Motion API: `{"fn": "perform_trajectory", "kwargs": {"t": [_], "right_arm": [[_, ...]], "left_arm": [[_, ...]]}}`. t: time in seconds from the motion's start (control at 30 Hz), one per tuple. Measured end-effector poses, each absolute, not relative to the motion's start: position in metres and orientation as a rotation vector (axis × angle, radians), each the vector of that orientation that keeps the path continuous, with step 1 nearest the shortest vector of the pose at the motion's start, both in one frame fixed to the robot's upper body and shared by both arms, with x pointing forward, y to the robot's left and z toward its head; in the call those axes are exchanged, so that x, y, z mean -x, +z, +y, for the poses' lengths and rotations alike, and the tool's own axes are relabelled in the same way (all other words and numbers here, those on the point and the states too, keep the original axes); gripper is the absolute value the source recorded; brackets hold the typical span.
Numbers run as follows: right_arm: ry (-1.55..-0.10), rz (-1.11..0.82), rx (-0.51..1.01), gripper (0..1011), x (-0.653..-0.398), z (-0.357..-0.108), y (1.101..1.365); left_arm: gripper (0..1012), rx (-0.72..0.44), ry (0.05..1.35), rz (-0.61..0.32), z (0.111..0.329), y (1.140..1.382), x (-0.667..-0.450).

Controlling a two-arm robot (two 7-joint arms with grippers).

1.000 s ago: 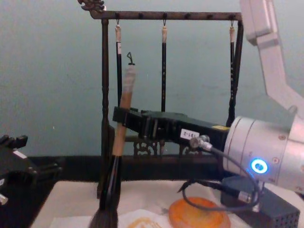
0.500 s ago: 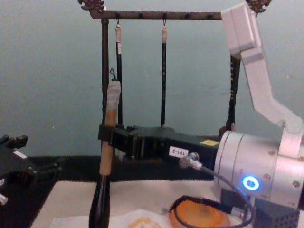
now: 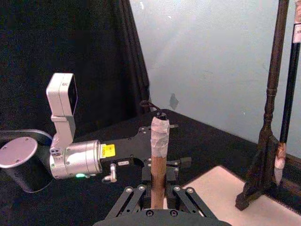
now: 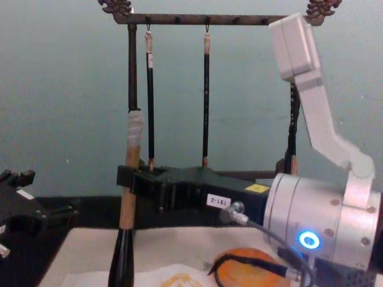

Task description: Pick up the brush from the inkstone, write on the paper, then place the brush back to its original position.

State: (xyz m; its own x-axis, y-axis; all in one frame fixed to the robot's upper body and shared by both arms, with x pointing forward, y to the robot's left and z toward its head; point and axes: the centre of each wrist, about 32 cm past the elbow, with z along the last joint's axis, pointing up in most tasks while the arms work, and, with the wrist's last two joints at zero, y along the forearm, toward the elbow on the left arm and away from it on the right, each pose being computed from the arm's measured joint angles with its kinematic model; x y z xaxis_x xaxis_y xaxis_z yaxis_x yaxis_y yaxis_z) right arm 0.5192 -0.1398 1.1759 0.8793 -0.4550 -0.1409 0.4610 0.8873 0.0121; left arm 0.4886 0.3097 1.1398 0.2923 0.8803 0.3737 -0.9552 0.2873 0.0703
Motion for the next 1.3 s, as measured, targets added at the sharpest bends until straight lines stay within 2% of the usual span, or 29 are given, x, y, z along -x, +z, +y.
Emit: {"fn": "perform_trajectory", "kwargs": {"t": [1.3], "right_arm": [[-0.503, 0.041, -0.055, 175, -0.538, -0.121, 1.172]], "left_arm": [[1001, -0.304, 1.248, -0.285, 0.310, 1.140, -0.489]]}}
